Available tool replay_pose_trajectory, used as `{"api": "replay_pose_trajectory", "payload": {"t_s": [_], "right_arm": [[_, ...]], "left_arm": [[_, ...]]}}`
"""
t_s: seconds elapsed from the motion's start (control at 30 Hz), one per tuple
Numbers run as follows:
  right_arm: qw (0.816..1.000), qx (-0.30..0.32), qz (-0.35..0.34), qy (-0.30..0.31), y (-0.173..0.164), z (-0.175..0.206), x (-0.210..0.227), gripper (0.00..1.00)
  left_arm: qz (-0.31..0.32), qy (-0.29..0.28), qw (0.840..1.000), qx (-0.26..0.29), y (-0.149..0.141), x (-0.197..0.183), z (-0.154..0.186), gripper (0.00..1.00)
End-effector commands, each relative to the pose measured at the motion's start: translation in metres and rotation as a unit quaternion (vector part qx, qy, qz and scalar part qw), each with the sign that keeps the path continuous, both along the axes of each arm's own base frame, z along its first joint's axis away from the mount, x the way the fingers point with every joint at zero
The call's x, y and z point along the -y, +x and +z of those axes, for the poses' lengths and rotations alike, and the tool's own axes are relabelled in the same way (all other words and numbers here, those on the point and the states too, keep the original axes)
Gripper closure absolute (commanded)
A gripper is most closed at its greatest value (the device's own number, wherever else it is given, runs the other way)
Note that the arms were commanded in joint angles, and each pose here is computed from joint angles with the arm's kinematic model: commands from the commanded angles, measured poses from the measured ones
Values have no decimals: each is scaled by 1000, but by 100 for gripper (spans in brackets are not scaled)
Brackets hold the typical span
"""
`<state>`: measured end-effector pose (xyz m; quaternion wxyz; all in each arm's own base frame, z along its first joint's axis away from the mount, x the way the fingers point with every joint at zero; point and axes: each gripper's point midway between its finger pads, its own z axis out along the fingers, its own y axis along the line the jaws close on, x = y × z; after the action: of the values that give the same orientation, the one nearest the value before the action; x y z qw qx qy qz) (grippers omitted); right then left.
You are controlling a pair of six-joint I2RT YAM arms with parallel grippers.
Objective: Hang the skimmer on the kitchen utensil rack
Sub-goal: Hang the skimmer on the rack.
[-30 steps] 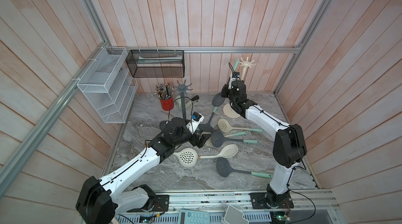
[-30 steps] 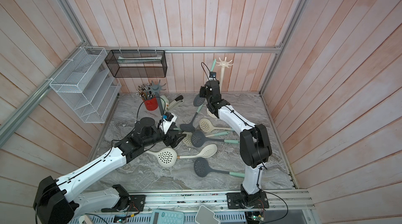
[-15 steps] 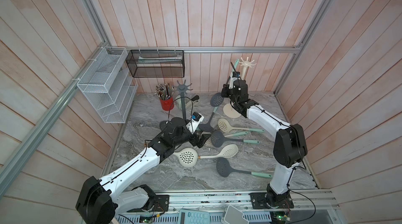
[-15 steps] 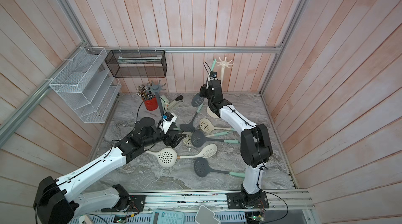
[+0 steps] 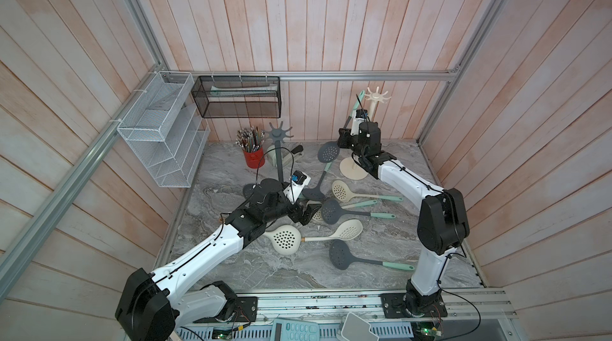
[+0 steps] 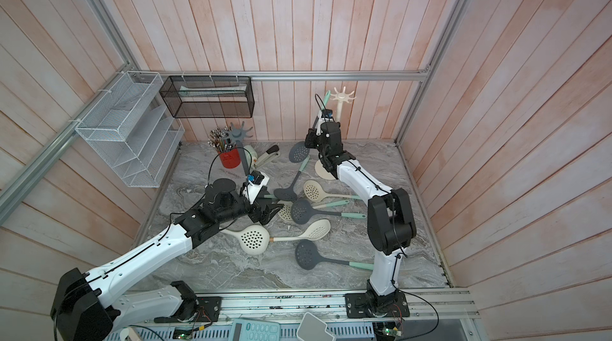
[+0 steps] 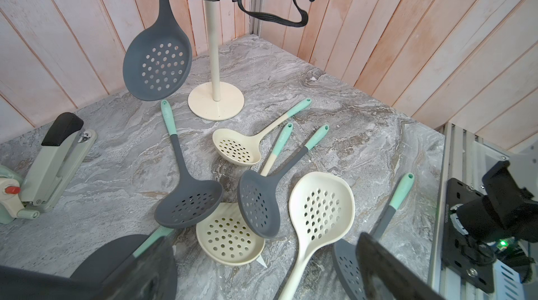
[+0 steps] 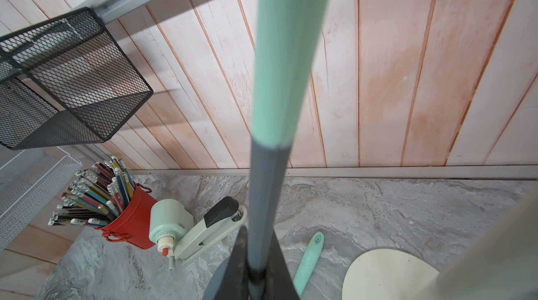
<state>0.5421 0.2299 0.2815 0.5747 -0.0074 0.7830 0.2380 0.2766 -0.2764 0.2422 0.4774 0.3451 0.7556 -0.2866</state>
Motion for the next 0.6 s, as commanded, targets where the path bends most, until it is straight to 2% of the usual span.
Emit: {"api": "replay_pose_trajectory", "payload": {"t_s": [0.0,0.3,0.57], "right_arm": [[999,12,-1,33,-4,18,6,100],[997,-11,-7,75,-2,4,17,100],[993,-5,10,115,-1,15,20,100]], "left_arm": [[-5,-9,1000,8,-2,0,3,2],[-6,-10,1000,8,-3,0,4,1],[-5,-11,1000,10,-3,-1,5,1]]}}
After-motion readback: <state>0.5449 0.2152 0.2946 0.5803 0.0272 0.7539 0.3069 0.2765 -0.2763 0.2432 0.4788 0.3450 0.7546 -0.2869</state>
